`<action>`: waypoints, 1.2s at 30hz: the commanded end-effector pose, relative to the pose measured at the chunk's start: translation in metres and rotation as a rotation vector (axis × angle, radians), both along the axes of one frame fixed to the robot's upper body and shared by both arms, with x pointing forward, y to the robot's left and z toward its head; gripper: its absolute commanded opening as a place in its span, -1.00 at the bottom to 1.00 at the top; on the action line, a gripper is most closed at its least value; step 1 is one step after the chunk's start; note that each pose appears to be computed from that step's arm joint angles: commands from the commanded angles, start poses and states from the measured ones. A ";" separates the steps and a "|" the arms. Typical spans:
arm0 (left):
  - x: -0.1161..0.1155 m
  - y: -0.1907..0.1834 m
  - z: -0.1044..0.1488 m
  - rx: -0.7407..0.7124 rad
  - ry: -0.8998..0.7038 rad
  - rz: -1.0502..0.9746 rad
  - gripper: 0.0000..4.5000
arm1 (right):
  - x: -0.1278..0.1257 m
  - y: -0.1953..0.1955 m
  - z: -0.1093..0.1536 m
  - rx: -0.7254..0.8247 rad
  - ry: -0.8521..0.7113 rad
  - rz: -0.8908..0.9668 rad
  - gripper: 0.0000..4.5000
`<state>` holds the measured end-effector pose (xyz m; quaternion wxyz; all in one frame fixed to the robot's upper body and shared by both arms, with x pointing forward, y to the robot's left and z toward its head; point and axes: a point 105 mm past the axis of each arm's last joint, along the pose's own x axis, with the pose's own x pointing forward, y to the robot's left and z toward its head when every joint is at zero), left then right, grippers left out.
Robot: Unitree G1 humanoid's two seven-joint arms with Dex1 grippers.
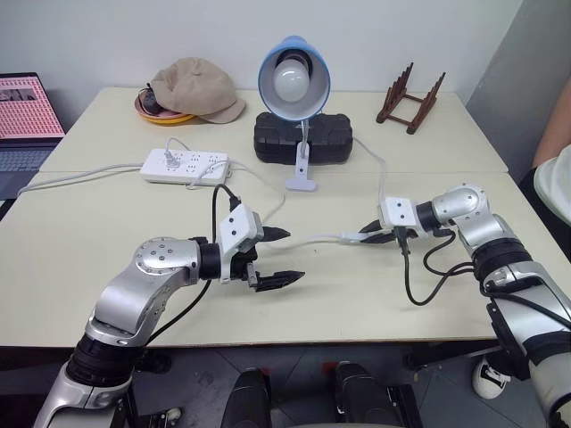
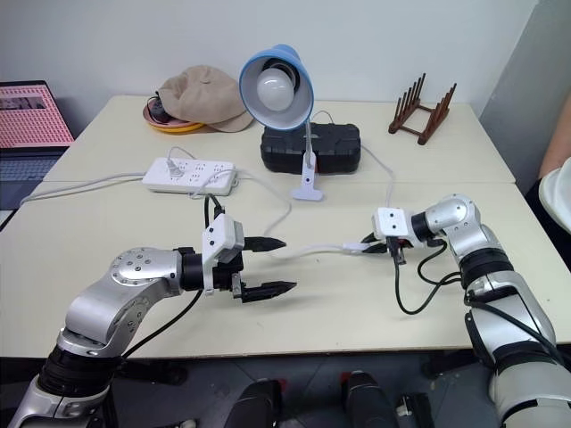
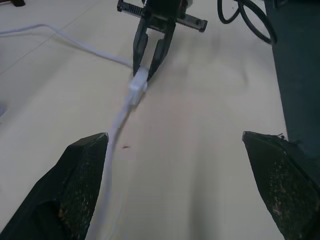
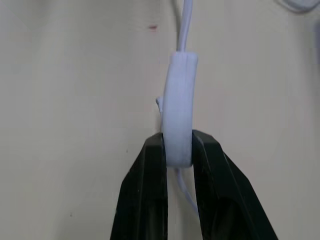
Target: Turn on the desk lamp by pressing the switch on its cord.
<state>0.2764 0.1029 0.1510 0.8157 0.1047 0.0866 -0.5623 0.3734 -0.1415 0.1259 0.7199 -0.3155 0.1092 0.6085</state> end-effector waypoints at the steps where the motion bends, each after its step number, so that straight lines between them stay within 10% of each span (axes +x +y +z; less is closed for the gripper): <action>1: -0.009 -0.005 0.011 -0.148 0.128 0.020 1.00 | -0.011 0.004 0.033 0.265 0.205 -0.116 -0.84; 11: 0.000 -0.019 0.028 -0.388 0.438 -0.059 1.00 | -0.070 0.037 0.077 0.506 0.604 -0.075 -0.84; 28: 0.006 -0.038 0.049 -0.408 0.480 -0.187 1.00 | -0.089 0.042 0.075 0.465 0.624 -0.064 -0.84; 36: 0.006 -0.041 0.047 -0.399 0.470 -0.194 0.35 | -0.093 0.047 0.081 0.471 0.635 -0.033 -0.84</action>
